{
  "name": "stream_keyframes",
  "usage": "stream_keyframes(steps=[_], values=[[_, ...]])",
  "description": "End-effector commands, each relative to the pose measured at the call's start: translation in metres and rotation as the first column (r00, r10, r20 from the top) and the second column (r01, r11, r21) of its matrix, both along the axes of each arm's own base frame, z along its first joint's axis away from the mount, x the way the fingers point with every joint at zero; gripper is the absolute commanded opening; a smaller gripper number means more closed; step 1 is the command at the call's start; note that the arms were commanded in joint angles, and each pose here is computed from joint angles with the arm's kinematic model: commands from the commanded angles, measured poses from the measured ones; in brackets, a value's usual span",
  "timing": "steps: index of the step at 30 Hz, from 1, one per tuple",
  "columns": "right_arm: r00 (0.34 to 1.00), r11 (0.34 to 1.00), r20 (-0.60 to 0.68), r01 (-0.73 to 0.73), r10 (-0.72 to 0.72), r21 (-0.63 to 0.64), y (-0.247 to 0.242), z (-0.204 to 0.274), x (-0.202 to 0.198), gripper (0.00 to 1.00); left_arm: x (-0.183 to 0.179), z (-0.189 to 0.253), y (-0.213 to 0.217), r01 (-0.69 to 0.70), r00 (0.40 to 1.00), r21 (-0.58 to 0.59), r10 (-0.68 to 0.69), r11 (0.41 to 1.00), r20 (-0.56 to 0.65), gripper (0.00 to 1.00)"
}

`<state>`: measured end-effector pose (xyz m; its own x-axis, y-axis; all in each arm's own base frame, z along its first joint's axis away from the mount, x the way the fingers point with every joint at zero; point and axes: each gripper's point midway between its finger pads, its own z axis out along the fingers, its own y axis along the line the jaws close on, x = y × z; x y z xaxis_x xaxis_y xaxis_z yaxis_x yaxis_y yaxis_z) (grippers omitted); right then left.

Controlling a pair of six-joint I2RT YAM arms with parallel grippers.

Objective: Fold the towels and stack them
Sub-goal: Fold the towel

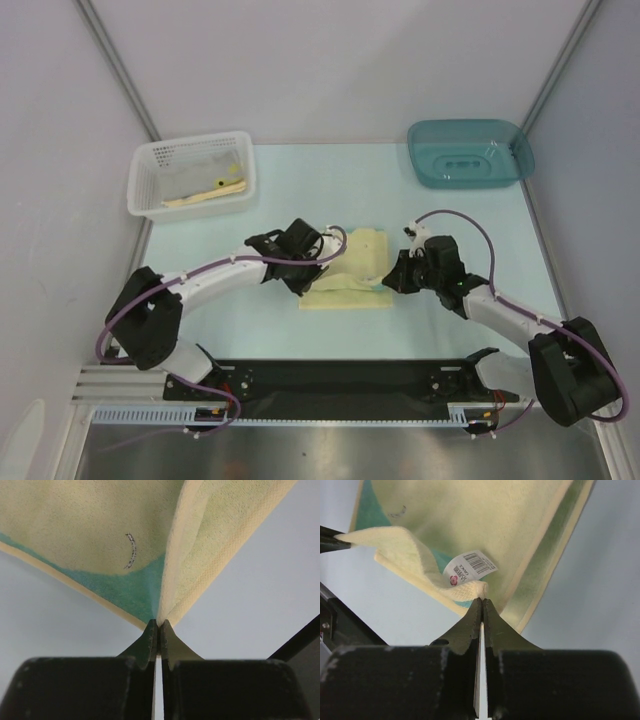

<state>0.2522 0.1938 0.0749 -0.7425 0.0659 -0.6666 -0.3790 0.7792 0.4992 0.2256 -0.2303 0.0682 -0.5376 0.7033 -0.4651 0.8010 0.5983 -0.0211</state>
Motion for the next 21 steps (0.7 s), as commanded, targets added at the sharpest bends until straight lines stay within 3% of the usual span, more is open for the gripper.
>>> stream_keyframes(steps=[1, 2, 4, 6, 7, 14, 21], values=[[0.996, 0.998, -0.068, 0.051, -0.054, -0.045, -0.005, -0.015, -0.008, 0.04, -0.008, -0.004, -0.003, -0.012, 1.000, 0.003, 0.012, 1.000, -0.028, 0.03], [0.995, 0.997, -0.077, 0.060, -0.064, -0.051, -0.007, -0.016, -0.009, 0.12, -0.010, -0.005, -0.004, -0.012, 0.999, -0.002, 0.011, 1.000, -0.035, 0.08], [0.987, 0.993, -0.128, 0.093, -0.102, -0.073, -0.012, -0.023, -0.015, 0.15, -0.015, -0.003, -0.008, -0.010, 0.998, -0.026, 0.009, 1.000, -0.056, 0.24], [0.976, 0.990, -0.176, 0.114, -0.128, -0.088, -0.016, -0.025, -0.020, 0.22, -0.019, 0.002, -0.009, -0.014, 0.998, -0.045, 0.011, 0.999, -0.065, 0.32], [0.975, 0.990, -0.183, 0.116, -0.130, -0.086, -0.016, -0.023, -0.022, 0.24, -0.019, 0.007, -0.011, -0.019, 0.998, -0.053, 0.015, 0.998, -0.064, 0.44], [0.966, 0.977, -0.163, 0.186, -0.201, -0.099, -0.021, 0.008, -0.012, 0.36, -0.011, 0.040, -0.013, -0.066, 0.998, -0.102, 0.066, 0.993, -0.007, 0.51], [0.968, 0.983, -0.178, 0.167, -0.178, -0.075, -0.002, 0.011, 0.000, 0.35, -0.003, 0.021, -0.026, -0.199, 0.979, -0.147, 0.191, 0.969, -0.066, 0.52]])
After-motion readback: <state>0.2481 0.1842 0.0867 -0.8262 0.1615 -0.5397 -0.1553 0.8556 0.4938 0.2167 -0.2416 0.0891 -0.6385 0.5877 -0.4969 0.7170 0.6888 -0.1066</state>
